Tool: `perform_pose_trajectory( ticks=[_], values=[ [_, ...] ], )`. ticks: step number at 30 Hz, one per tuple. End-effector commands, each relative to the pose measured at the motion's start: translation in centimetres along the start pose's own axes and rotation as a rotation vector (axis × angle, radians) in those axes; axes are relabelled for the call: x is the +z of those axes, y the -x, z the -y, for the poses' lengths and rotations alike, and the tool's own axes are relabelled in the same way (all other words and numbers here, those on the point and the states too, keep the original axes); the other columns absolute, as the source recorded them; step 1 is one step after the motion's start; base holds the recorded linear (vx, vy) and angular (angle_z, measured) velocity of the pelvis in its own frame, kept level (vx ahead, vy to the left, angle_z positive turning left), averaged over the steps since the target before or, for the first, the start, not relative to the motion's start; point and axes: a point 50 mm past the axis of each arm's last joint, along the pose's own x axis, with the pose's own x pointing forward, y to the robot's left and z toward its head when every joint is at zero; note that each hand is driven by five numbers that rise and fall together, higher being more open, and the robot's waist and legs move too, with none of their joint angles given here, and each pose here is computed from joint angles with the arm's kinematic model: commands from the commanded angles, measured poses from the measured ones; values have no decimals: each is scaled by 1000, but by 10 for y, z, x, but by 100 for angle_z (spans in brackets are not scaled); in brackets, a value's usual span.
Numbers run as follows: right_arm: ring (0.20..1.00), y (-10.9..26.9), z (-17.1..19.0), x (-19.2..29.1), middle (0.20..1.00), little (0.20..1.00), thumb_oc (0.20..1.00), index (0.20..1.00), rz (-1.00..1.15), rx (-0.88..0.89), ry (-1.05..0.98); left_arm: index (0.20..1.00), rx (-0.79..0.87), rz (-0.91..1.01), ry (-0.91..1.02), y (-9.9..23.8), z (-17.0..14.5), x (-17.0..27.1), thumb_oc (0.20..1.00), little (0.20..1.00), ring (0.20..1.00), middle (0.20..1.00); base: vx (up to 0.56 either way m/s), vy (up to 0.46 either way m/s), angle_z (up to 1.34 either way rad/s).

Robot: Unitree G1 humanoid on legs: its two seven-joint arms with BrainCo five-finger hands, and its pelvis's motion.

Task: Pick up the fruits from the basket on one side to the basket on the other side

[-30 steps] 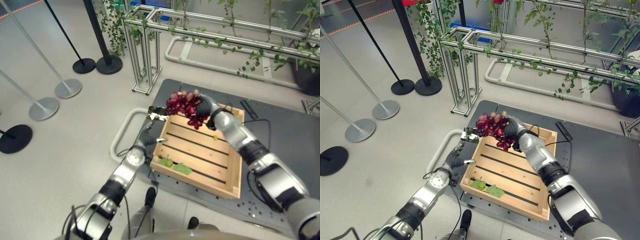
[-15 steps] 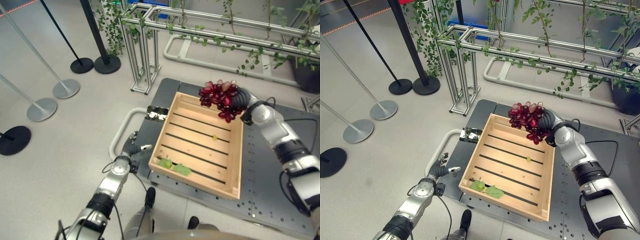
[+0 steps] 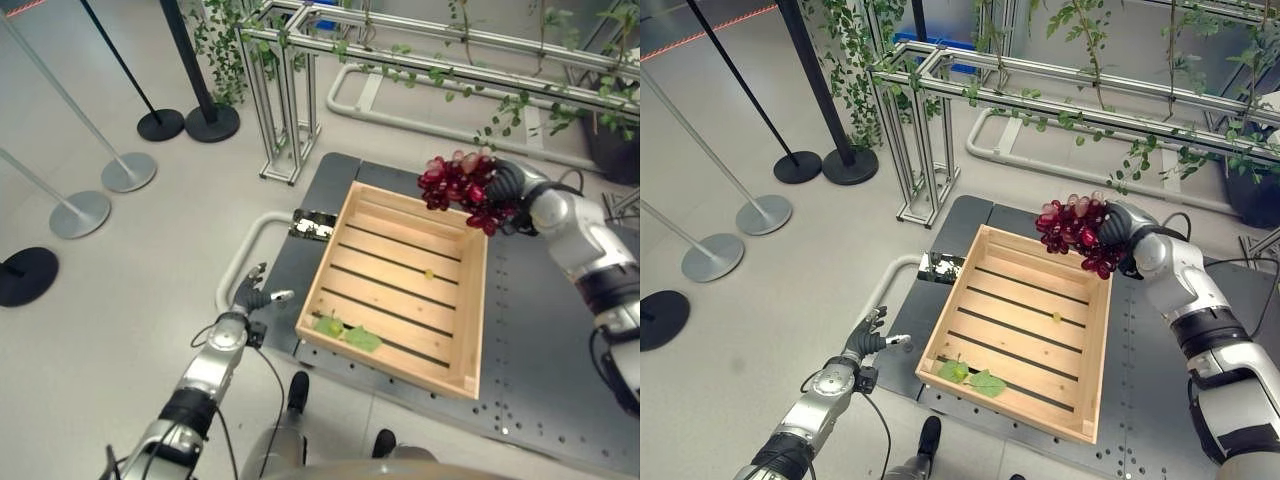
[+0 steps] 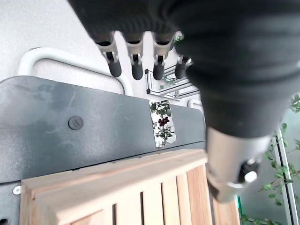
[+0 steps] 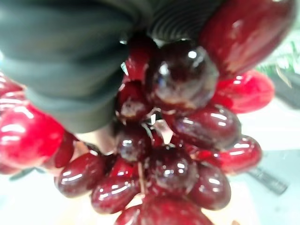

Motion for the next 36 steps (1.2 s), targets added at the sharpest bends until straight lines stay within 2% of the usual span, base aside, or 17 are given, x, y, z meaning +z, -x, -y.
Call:
perform_pose_trajectory(
  ticks=[1, 6, 11, 20, 26, 31, 36],
  values=[
    [200, -7, 32, 27, 200, 200, 200, 200, 42, -125, 158, 1000, -36, 118, -62, -4, 3, 28, 1000, 1000, 1000, 1000, 0, 0, 0],
    [200, -19, -9, 40, 200, 200, 200, 200, 50, -19, 135, 1000, -63, 136, -70, -8, 14, 37, 1000, 1000, 1000, 1000, 0, 0, 0],
    [200, -24, -25, 49, 200, 200, 200, 200, 64, 15, 107, 1000, -73, 156, -83, -10, 19, 43, 1000, 1000, 1000, 1000, 0, 0, 0],
    [200, -27, -20, 62, 200, 200, 200, 200, 95, -29, 122, 1000, -61, 145, -127, -13, 20, 41, 1000, 1000, 1000, 1000, 0, 0, 0],
    [200, -29, -13, 82, 200, 200, 200, 200, 156, -61, 50, 1000, -23, 161, -261, -19, 22, 47, 1000, 1000, 1000, 1000, 0, 0, 0],
    [200, -33, -22, 96, 200, 200, 200, 200, 179, -63, 4, 1000, -15, 234, -366, -26, 37, 69, 1000, 1000, 1000, 1000, 0, 0, 0],
    [200, -33, -25, 108, 200, 200, 200, 200, 207, -72, -35, 1000, 2, 295, -382, -27, 45, 86, 1000, 1000, 1000, 1000, 0, 0, 0]
  ],
)
